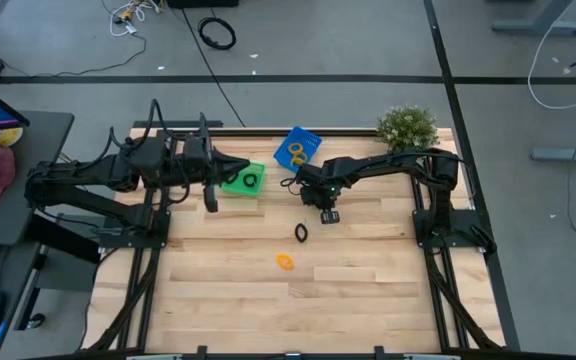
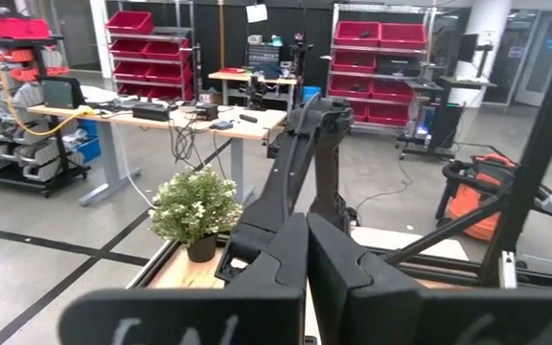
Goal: Sort spring keychains into baskets
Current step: Put the black spring keychain into the green basket
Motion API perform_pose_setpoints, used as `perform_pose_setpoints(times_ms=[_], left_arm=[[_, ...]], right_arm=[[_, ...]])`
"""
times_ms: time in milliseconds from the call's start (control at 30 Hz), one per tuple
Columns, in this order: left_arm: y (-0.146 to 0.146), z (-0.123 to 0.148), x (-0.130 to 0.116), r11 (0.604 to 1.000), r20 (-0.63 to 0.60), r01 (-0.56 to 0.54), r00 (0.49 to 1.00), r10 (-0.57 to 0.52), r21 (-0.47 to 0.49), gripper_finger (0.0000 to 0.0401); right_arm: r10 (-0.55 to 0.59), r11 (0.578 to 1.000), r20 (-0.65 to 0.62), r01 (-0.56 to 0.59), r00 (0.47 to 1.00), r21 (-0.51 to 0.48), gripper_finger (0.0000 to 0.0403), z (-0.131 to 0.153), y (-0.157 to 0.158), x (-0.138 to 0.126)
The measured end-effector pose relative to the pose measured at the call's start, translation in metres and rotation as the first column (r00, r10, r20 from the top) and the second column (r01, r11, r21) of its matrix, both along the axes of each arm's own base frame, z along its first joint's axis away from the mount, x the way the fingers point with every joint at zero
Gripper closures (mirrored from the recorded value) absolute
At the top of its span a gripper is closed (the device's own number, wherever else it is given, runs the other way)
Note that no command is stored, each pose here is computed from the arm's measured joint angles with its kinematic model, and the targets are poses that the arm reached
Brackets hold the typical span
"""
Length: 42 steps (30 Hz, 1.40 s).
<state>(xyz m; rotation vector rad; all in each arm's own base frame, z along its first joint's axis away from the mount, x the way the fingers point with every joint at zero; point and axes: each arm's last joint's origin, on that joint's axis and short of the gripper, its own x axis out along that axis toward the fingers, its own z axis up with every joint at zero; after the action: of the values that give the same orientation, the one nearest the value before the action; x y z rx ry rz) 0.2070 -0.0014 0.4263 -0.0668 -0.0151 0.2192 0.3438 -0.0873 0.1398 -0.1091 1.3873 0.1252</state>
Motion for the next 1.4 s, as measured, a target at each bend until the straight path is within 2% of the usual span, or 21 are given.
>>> perform_pose_setpoints(times_ms=[233, 400, 633, 867, 967, 1167, 1300, 1400], left_arm=[[0.0, 0.0, 0.0, 1.0, 0.0, -0.008, 1.0, 0.008, 0.0, 0.0396], [0.0, 0.0, 0.0, 1.0, 0.001, -0.008, 1.0, 0.008, 0.001, 0.0396], [0.0, 0.0, 0.0, 1.0, 0.001, -0.008, 1.0, 0.008, 0.001, 0.0396], [0.0, 0.0, 0.0, 1.0, 0.001, -0.008, 1.0, 0.008, 0.001, 0.0396], [0.0, 0.0, 0.0, 1.0, 0.002, -0.009, 1.0, 0.009, 0.003, 0.0396], [0.001, 0.001, 0.0, 1.0, 0.006, -0.015, 1.0, 0.015, 0.002, 0.0396], [0.001, 0.001, 0.0, 1.0, 0.007, -0.015, 1.0, 0.015, 0.002, 0.0396], [0.001, 0.001, 0.0, 1.0, 0.009, -0.015, 1.0, 0.015, 0.001, 0.0396]], right_arm=[[-0.02, 1.0, -0.047, 0.02, 0.999, 0.005, 0.0394, 0.008, 0.0, -0.002], [-0.02, 1.0, -0.029, 0.021, 0.999, 0.002, 0.0397, 0.046, 0.001, -0.004], [-0.043, 0.999, 0.023, 0.043, 0.999, -0.004, 0.0398, 0.125, 0.008, -0.017], [-0.099, 0.995, 0.183, 0.099, 0.978, 0.005, 0.0399, 0.212, 0.033, -0.045], [-0.095, 0.995, 0.277, 0.093, 0.956, 0.022, 0.0399, 0.24, 0.045, -0.058], [-0.049, 0.998, 0.412, 0.029, 0.91, 0.057, 0.0399, 0.264, 0.058, -0.064], [-0.005, 0.989, 0.551, -0.077, 0.835, 0.125, 0.0399, 0.276, 0.061, -0.054], [0.012, 0.968, 0.656, -0.173, 0.755, 0.181, 0.0399, 0.286, 0.064, -0.046]])
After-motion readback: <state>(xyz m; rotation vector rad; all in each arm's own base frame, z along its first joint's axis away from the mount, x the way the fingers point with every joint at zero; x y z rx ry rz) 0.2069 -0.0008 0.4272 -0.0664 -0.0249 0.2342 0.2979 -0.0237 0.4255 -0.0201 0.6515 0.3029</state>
